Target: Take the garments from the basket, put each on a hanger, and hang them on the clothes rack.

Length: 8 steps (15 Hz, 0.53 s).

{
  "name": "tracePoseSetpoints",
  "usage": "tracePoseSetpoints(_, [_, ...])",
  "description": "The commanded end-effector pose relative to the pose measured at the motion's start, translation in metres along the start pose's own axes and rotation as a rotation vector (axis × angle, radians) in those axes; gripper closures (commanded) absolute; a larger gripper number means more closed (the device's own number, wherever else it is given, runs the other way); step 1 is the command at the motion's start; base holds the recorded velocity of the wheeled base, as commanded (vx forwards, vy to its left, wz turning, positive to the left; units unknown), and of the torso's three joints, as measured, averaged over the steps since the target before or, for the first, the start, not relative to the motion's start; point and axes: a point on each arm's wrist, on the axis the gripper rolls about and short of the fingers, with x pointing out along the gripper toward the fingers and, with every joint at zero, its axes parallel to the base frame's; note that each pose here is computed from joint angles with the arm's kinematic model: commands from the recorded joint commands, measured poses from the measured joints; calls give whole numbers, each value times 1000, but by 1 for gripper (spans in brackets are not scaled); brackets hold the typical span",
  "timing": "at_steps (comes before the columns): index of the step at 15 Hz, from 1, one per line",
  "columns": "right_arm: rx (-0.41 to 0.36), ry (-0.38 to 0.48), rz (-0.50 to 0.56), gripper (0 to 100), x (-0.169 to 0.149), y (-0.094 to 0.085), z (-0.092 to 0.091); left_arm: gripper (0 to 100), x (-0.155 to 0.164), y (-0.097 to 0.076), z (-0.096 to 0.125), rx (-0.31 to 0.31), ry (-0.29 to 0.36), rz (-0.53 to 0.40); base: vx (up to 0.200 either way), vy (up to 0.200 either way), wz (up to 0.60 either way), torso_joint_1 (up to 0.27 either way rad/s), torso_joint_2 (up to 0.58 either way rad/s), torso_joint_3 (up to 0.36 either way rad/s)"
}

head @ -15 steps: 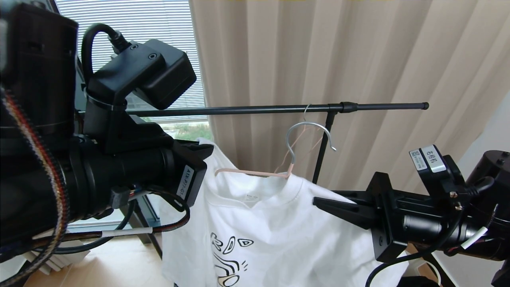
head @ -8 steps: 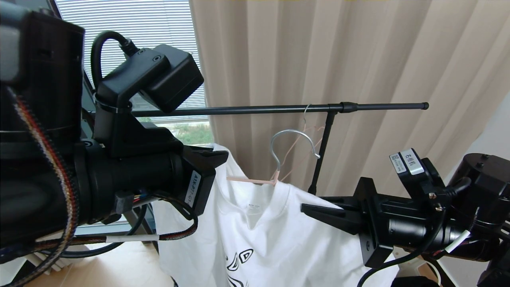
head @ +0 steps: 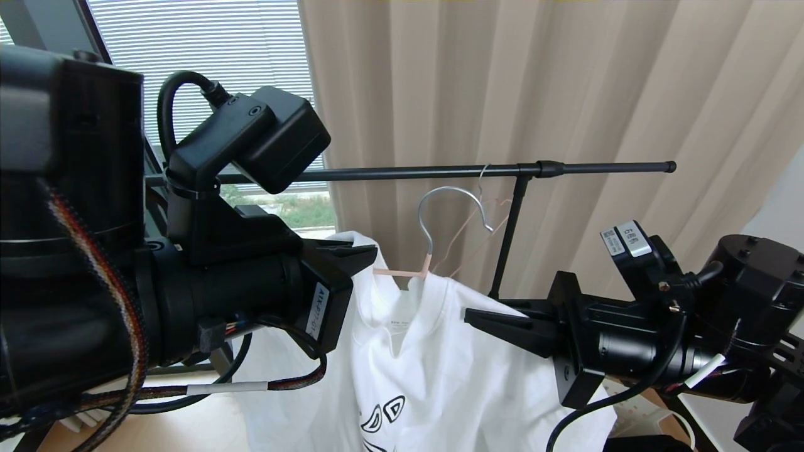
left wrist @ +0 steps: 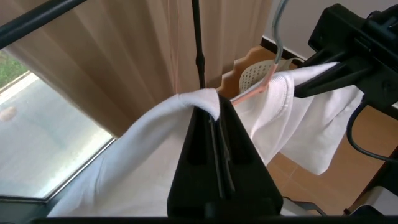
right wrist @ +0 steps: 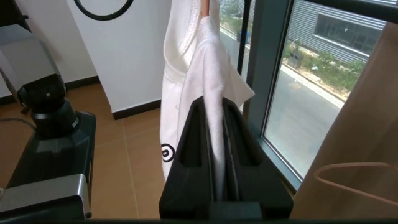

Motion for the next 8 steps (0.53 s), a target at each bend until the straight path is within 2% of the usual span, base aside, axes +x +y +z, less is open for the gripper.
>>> tracePoseSetpoints(1, [4, -16, 1, 100, 0, 0, 1, 100, 1, 0, -1, 1, 4, 1, 0, 0, 0, 0, 0, 0])
tracePoseSetpoints(8, [-17, -58, 3, 100, 0, 0, 7, 100, 2, 0, -1, -1, -3, 3, 0, 0, 0, 0, 0, 0])
